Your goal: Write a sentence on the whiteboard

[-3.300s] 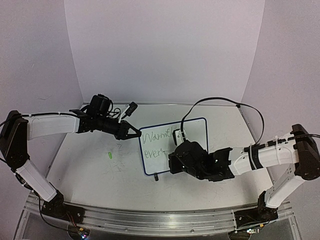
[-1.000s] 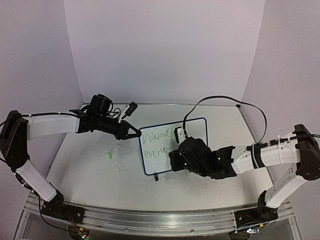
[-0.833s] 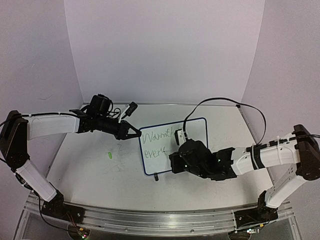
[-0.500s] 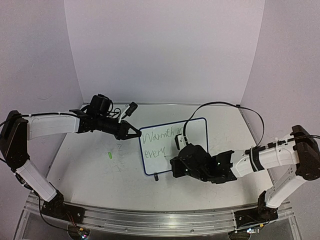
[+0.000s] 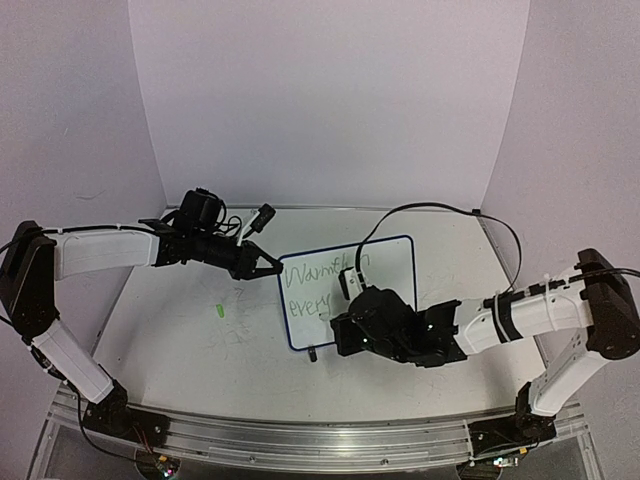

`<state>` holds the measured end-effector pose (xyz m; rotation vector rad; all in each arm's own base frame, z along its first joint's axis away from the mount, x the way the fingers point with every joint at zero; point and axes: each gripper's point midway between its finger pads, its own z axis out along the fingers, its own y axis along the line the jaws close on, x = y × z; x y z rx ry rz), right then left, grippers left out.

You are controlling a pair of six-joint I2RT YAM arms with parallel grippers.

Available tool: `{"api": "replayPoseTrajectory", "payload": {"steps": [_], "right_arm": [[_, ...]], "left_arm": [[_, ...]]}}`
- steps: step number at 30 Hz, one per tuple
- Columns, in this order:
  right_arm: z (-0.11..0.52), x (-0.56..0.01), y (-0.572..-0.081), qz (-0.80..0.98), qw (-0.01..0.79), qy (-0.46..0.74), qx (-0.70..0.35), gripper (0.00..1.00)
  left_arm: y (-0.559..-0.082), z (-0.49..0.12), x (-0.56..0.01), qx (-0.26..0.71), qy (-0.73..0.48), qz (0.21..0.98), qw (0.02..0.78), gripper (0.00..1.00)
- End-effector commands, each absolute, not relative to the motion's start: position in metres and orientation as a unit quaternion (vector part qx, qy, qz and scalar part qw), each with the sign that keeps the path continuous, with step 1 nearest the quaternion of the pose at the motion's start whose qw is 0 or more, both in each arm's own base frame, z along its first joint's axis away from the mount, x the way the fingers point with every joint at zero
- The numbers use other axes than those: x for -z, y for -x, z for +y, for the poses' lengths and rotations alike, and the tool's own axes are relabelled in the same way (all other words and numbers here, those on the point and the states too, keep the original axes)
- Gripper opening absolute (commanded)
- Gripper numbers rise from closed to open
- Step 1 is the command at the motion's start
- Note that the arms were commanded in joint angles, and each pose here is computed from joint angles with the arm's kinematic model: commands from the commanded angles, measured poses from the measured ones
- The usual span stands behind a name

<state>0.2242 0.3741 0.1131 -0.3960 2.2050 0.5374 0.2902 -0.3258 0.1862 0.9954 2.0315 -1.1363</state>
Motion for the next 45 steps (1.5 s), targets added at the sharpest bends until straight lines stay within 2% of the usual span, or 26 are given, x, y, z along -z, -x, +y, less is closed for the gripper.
{"api": "replayPoseTrajectory", "payload": {"steps": [1, 8, 19, 34, 45], "right_arm": [[0.356, -0.154, -0.223, 0.85, 0.444, 0.151, -0.241, 0.0], [0.302, -0.169, -0.217, 0.826, 0.496, 0.13, -0.234, 0.0], [0.313, -0.167, -0.225, 0.831, 0.497, 0.148, -0.201, 0.0], [0.351, -0.169, -0.225, 0.83, 0.474, 0.196, -0.217, 0.0], [0.345, -0.17, -0.226, 0.831, 0.48, 0.179, -0.218, 0.0]], "left_arm": [[-0.295, -0.324, -0.188, 0.397, -0.396, 0.759, 0.329, 0.0], [-0.296, -0.323, -0.184, 0.391, -0.396, 0.764, 0.327, 0.0], [-0.295, -0.324, -0.187, 0.396, -0.398, 0.761, 0.326, 0.0], [-0.298, -0.322, -0.188, 0.384, -0.395, 0.765, 0.334, 0.0], [-0.298, -0.322, -0.19, 0.384, -0.395, 0.764, 0.336, 0.0]]}}
